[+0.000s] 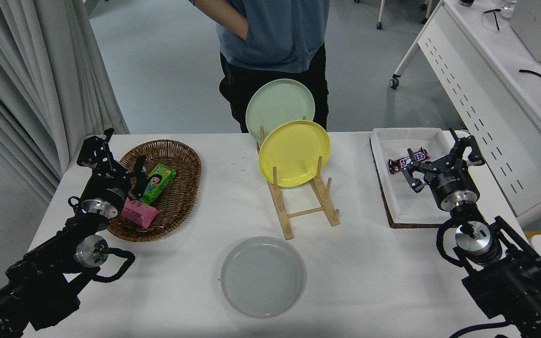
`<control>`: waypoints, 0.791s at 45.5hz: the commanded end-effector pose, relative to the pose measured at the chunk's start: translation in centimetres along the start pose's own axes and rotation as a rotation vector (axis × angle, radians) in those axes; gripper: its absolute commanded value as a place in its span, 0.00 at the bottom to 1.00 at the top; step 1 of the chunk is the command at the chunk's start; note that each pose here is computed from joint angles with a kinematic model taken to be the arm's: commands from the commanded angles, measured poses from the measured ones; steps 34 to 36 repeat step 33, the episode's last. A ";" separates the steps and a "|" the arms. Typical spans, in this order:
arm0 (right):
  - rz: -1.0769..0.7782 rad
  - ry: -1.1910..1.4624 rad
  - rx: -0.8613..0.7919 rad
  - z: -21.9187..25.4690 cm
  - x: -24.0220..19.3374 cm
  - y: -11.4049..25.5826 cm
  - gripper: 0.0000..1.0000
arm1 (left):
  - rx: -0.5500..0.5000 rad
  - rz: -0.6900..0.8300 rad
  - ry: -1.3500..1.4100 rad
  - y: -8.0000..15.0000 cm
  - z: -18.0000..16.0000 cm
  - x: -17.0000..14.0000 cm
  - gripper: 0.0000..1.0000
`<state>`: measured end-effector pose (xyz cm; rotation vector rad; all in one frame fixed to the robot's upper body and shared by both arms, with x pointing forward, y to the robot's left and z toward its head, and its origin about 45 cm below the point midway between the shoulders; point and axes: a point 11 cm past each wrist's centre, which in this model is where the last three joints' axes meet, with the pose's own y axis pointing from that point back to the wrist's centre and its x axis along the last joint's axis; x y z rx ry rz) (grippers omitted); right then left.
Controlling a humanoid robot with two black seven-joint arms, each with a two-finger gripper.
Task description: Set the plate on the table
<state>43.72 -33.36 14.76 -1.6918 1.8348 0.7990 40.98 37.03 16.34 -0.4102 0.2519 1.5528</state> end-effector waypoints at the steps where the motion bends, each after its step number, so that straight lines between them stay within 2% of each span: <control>1: -0.005 0.004 -0.014 0.6 -0.3 0.0 1.00 | 0.000 0.000 0.000 0.0 0.0 0.0 1.00; 36: -0.047 0.043 -0.061 2.0 -1.7 -0.3 1.00 | 0.000 -0.001 -0.001 0.0 0.0 0.0 1.00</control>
